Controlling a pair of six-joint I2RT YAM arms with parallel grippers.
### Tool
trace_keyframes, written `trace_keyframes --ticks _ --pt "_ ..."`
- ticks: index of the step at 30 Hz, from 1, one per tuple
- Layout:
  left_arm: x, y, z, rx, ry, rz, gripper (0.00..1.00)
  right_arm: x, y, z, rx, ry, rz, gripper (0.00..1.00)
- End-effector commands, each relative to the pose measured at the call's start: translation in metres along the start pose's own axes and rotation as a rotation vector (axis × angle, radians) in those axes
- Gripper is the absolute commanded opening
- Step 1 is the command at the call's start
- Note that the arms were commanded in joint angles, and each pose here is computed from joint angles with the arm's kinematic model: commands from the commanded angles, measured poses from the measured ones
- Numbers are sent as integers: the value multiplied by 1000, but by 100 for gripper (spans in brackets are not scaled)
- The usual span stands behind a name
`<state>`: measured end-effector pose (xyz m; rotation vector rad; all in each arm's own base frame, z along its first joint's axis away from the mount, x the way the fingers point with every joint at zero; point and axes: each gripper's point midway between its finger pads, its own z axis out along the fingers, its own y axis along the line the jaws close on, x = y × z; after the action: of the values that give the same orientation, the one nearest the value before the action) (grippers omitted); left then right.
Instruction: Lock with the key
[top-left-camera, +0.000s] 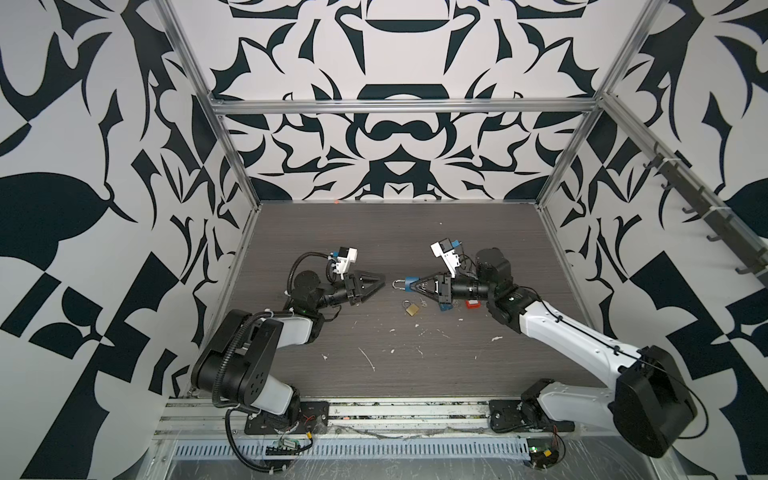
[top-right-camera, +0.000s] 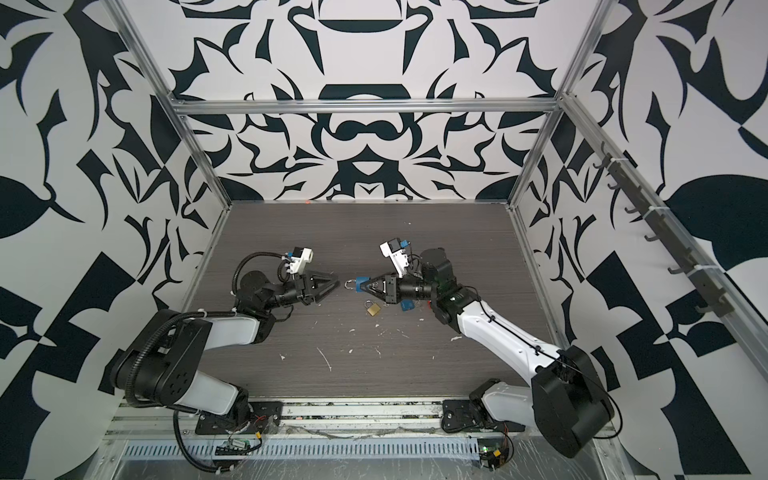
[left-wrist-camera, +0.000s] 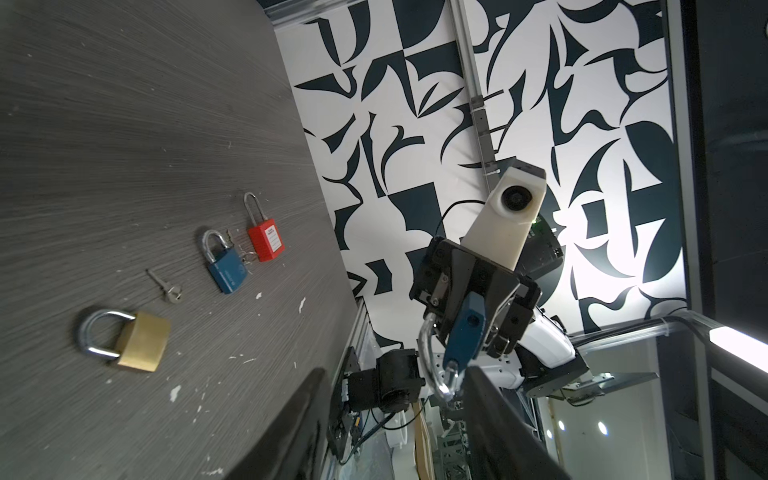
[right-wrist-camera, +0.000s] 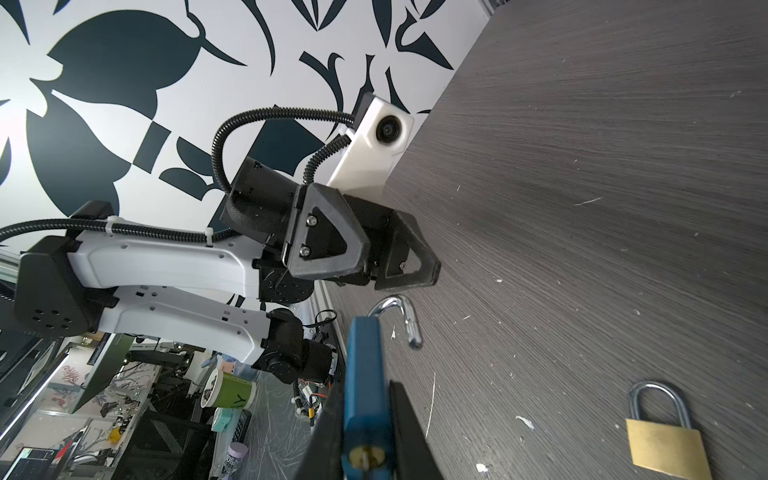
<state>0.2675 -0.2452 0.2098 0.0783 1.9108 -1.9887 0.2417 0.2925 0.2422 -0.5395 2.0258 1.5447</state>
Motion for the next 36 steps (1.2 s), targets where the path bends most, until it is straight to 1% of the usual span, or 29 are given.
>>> trace_keyframes --ticks 1,8,12,17,19,30,32,35,36 --pt "1 -19 4 63 22 56 52 -17 20 -2 -56 -43 -91 0" --pt "13 -20 18 79 82 43 50 -20 18 2 -62 -40 -93 0" --pt "17 -18 25 83 105 35 44 -21 16 4 -57 -37 -89 0" --pt "17 -18 26 82 106 33 36 -17 11 4 -38 -26 -86 0" --pt "16 -17 25 80 99 34 32 -16 10 5 -35 -22 -87 0" --pt "18 -15 25 77 100 34 20 -14 4 6 -32 -12 -66 0" --pt "17 -16 25 78 97 37 16 -14 3 7 -37 -11 -58 0" --pt "18 -17 24 80 95 41 13 -15 3 7 -44 -13 -46 0" --pt "18 -17 23 79 93 43 11 -15 4 7 -51 -15 -44 0"
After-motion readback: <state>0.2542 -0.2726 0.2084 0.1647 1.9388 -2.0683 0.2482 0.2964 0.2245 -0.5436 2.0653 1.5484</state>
